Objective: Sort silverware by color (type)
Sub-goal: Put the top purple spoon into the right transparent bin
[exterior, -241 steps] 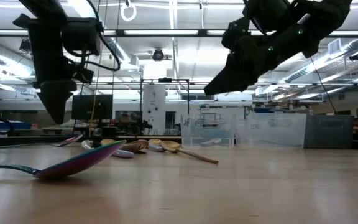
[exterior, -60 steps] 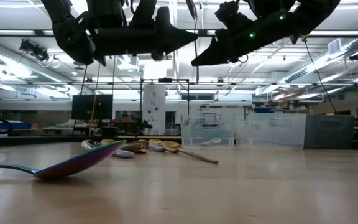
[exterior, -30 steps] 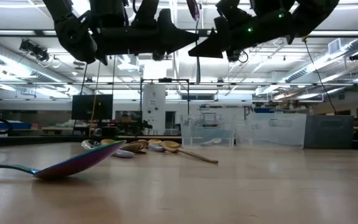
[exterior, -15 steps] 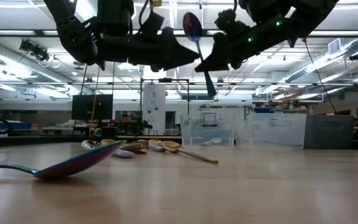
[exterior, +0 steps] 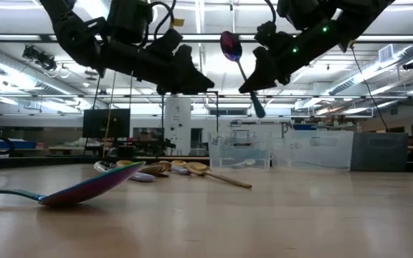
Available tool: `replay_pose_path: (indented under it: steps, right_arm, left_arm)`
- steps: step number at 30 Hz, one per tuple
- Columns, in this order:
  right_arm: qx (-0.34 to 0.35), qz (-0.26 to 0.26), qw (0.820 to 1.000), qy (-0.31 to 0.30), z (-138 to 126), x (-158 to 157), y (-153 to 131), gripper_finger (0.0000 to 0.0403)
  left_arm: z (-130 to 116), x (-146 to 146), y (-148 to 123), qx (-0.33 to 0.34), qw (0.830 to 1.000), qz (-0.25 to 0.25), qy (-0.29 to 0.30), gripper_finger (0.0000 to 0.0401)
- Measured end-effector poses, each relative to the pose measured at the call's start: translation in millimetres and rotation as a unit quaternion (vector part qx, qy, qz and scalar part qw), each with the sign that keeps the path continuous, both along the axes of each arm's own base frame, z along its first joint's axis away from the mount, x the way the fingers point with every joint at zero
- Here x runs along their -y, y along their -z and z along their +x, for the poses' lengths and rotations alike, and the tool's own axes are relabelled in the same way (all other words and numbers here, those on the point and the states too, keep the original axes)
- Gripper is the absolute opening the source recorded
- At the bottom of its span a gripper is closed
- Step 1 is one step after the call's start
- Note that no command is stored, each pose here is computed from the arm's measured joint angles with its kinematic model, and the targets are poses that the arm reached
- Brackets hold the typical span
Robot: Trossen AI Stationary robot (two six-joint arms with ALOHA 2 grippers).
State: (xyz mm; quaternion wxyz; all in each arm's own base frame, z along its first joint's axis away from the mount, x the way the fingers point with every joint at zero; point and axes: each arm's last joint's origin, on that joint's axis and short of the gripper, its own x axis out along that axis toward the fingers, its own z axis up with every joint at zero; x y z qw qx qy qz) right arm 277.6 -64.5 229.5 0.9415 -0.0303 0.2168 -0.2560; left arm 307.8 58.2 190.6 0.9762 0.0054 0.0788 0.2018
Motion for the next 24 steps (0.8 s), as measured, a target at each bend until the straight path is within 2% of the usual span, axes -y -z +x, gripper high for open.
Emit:
replay_pose_path:
  steps: [6, 14, 24]
  right_arm:
    - [-0.050, 0.050, 0.995, 0.065, -28, 17, -6, 0.0011]
    - [-0.120, 0.115, 0.973, 0.160, -61, 41, -1, 0.0012]
    - [-0.172, 0.243, 0.940, 0.167, -84, 57, 15, 0.0012]
  left_arm:
    - [-5, 9, 5, -0.050, 0.998, -0.046, 0.004, 0.0199]
    - [-6, 25, 15, -0.096, 0.993, -0.071, 0.023, 0.0199]
    - [-6, 40, 18, -0.107, 0.990, -0.085, 0.041, 0.0199]
